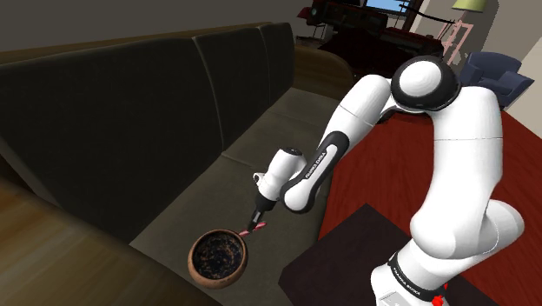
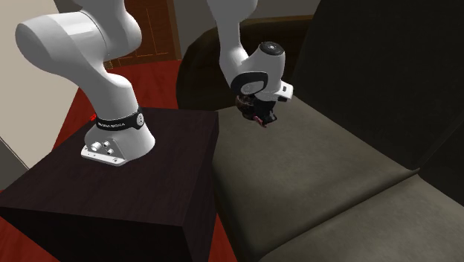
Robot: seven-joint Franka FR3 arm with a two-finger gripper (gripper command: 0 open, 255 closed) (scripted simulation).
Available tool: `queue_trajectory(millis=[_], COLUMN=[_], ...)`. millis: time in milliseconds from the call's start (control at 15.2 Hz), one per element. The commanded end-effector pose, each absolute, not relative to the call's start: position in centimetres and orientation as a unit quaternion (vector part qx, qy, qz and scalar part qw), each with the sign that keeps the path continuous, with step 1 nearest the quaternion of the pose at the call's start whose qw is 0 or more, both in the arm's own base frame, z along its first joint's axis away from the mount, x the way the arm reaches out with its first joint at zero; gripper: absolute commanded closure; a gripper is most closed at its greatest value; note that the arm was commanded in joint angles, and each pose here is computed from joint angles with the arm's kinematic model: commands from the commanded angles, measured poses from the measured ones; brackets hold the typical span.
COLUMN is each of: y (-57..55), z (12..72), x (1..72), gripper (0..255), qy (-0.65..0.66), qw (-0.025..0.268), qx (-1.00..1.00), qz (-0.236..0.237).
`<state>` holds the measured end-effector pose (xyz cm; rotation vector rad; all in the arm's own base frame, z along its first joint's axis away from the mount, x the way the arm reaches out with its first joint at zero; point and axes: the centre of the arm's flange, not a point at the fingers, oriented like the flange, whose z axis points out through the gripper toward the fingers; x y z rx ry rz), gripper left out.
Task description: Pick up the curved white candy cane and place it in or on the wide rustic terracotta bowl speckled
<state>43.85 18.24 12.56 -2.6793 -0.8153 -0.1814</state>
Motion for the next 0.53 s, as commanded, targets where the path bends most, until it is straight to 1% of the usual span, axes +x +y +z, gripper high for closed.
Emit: queue_trajectory(millis=[0,462], y=[18.3,18.3], z=[13.6,17.3], x=[43.8,43.8], gripper=[255,255], qy=[-0.287,-0.287], qw=[0.167,0.167], qx=[-0.941,-0.941], qz=[-0.063,-0.063])
